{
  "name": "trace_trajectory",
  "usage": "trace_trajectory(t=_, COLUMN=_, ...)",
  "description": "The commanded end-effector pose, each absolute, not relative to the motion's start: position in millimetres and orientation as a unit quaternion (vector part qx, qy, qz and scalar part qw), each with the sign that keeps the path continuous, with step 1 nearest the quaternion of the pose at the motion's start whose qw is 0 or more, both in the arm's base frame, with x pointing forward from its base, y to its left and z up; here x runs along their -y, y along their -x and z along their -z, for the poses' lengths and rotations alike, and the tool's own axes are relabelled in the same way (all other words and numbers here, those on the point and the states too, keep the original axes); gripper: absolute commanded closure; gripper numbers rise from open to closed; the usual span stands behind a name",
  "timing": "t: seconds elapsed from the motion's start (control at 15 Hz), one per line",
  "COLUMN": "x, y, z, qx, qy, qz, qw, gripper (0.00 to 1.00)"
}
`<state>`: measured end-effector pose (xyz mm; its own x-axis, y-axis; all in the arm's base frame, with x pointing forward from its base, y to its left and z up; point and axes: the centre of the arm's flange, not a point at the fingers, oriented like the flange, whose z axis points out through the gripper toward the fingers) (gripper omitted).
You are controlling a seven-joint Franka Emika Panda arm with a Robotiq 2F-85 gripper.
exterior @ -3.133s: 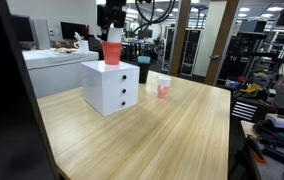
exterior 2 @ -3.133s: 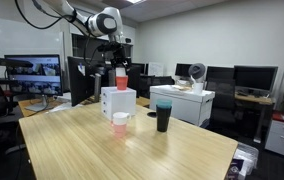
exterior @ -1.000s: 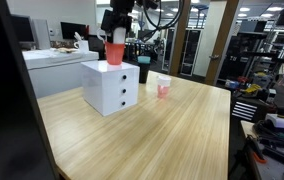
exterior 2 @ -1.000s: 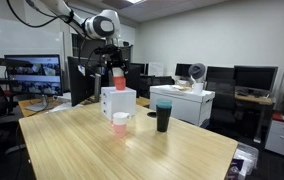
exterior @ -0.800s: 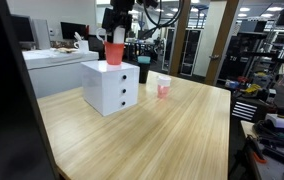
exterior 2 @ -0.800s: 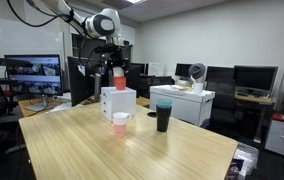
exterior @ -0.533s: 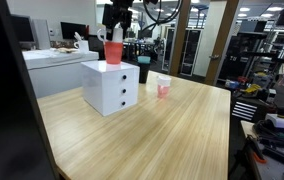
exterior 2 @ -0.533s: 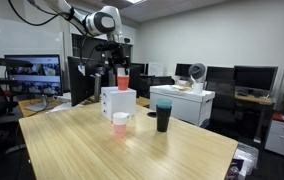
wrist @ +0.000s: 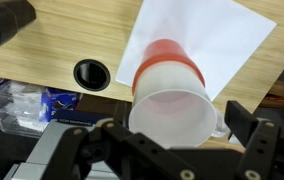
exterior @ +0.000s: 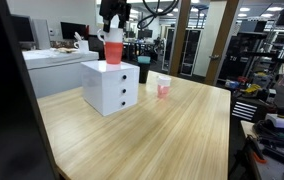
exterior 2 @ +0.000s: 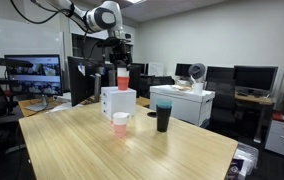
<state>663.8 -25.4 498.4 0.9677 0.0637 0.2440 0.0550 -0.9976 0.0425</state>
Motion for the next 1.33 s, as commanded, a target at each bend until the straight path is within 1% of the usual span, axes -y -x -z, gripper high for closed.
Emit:
trace_trajectory(t=0.0, x=29, y=-664, z=-517, qx=-0.028, qy=-0.991, qz=-0.13, qw=0.007, gripper=0.0)
trace_trajectory(t=0.47, x=50, y=-683, z=-557, qx=0.014, qy=-0.984, qz=-0.179, qw=0.015, gripper=0.0)
trace_trajectory(t=0.73, x=75, y=-695, z=-578, qx=0.066, qy=-0.976, qz=-0.206, qw=0.018, gripper=0.0)
trace_trajectory(t=1.27, x=142, y=-718, z=-579, qx=0.198, qy=-0.952, qz=-0.229, qw=0.039, gripper=0.0)
